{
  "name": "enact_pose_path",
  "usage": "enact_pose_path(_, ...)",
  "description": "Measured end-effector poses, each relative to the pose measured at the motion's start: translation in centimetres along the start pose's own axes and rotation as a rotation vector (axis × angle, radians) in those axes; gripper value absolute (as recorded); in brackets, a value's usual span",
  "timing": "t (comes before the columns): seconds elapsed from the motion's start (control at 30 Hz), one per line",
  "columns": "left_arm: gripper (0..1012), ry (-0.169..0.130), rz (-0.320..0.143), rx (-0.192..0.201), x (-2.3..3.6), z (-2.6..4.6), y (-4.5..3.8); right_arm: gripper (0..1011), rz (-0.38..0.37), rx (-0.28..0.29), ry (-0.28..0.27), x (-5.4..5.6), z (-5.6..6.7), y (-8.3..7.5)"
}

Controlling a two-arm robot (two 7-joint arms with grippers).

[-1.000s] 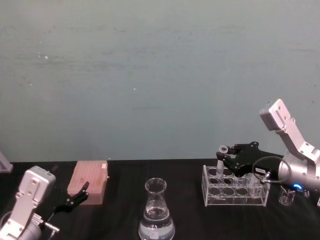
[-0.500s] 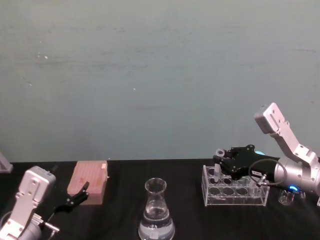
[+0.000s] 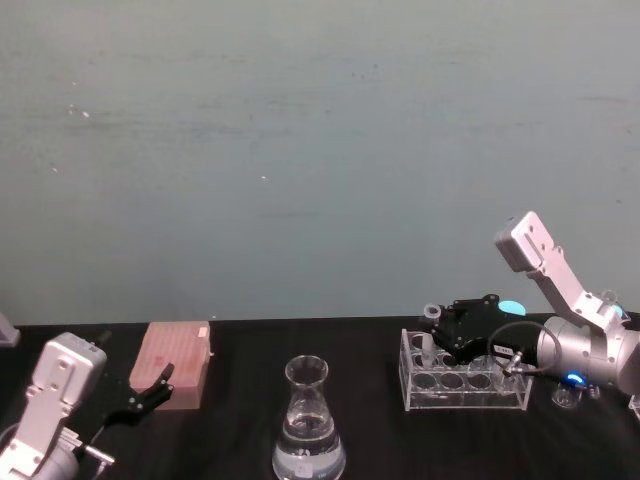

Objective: Pour the liquid from the test tube into the beaker using one hand.

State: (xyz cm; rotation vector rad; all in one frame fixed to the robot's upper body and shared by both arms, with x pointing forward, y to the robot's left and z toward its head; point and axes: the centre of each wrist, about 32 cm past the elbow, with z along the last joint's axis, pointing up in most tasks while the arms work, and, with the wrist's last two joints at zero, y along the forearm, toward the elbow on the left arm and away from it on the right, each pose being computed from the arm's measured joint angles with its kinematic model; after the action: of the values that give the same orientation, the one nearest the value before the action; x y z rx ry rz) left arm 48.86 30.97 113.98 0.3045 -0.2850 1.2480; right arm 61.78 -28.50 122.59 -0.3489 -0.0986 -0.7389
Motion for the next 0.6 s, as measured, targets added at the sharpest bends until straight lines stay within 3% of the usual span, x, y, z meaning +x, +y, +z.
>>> enact_pose_path(0.6,1000,0.0,0.0,0.0,0.0,0.0,0.0,202,0.015,-0.016,0.005,0.08,-0.83,0.68)
